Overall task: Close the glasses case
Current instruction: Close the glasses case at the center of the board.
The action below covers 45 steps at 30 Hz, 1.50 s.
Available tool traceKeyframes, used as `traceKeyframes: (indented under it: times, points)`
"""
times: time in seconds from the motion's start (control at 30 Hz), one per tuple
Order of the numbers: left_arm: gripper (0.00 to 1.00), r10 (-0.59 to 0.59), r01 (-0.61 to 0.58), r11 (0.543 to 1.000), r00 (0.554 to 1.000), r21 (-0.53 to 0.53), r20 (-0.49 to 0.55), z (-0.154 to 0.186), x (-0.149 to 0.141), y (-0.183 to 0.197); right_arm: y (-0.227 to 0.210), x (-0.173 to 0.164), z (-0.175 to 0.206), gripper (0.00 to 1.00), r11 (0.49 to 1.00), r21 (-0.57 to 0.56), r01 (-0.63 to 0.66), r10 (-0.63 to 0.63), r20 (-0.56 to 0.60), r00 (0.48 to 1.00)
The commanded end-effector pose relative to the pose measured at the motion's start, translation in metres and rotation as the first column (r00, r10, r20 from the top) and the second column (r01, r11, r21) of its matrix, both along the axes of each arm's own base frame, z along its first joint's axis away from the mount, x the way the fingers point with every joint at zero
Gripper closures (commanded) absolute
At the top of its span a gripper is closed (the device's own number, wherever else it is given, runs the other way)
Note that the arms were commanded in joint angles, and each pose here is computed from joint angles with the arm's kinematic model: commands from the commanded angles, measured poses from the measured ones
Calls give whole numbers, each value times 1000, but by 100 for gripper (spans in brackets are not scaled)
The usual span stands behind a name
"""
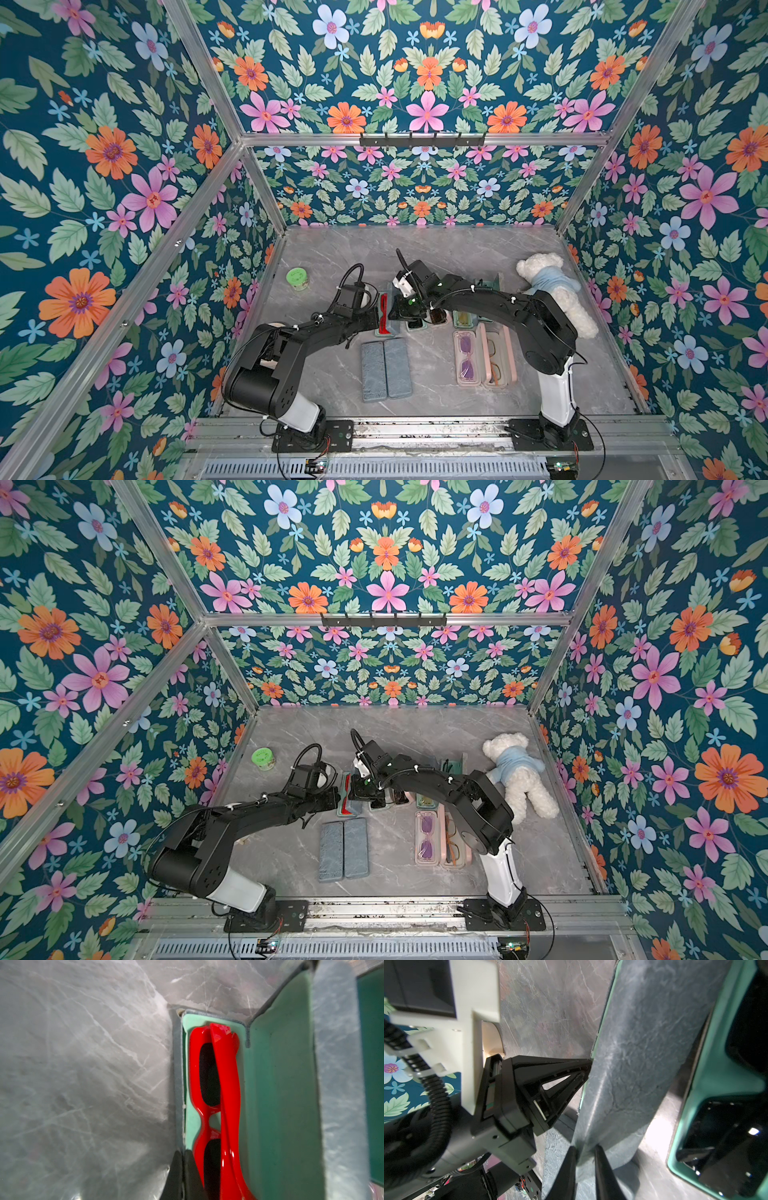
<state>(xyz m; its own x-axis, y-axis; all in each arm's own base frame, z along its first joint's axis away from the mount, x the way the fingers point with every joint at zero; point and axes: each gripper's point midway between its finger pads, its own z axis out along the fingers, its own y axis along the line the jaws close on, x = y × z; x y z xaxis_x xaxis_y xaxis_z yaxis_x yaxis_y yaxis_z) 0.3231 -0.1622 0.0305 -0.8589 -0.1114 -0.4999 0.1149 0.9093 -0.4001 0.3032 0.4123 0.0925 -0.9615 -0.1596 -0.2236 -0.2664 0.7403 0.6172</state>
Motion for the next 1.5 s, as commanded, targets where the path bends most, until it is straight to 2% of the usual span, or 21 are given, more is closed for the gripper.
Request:
traceKeyframes:
  times: [0.0,1.47]
  points:
    - [97,-20,21,1000,999,-21,38,9,5,-5,-3,-3,-10,82,999,-33,-6,5,-16,1000]
    - [100,-25,26,999,999,-27,39,10,4,-6,5,-4,-15,82,999,-42,-26,24,-27,999]
